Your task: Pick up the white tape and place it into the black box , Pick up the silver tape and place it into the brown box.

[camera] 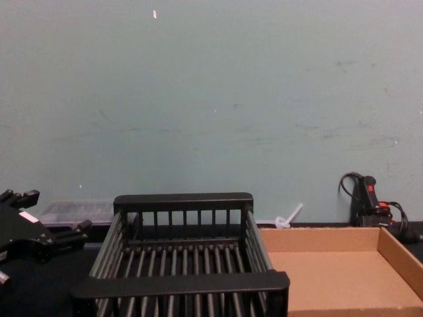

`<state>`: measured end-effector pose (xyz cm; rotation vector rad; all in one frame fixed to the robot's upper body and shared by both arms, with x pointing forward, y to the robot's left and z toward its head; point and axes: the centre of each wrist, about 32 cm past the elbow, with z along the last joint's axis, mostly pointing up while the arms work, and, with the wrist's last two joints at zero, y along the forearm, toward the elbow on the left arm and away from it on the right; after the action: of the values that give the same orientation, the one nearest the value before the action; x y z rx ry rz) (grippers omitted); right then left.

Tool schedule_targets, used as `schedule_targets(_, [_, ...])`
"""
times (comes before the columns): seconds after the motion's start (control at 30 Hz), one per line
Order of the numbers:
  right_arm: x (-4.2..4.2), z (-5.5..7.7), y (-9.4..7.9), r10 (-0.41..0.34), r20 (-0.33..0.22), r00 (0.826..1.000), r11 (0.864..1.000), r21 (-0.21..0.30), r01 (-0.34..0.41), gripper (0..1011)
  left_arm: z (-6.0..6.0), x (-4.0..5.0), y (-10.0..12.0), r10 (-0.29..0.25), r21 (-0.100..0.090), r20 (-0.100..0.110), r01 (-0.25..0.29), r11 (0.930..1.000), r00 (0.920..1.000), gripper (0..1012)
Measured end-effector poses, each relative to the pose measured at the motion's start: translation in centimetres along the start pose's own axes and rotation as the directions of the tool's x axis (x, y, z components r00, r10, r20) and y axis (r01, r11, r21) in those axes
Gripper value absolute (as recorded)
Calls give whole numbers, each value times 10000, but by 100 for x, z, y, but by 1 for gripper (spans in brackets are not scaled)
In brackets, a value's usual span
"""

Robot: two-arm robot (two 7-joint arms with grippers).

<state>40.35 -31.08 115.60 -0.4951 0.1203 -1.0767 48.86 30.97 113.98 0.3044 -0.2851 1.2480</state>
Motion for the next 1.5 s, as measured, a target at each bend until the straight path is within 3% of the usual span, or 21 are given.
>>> schedule_targets(0.7, [-11, -119, 187, 23, -402, 9992, 9990, -443, -41, 1002, 0, 0, 0, -1, 1, 1, 1, 10000, 10000, 1001])
schedule_targets(1.5, [-15, -132, 206, -4, -507, 9987, 9989, -474, -20, 1003, 0, 0, 0, -1, -1, 0, 1, 10000, 10000, 1001])
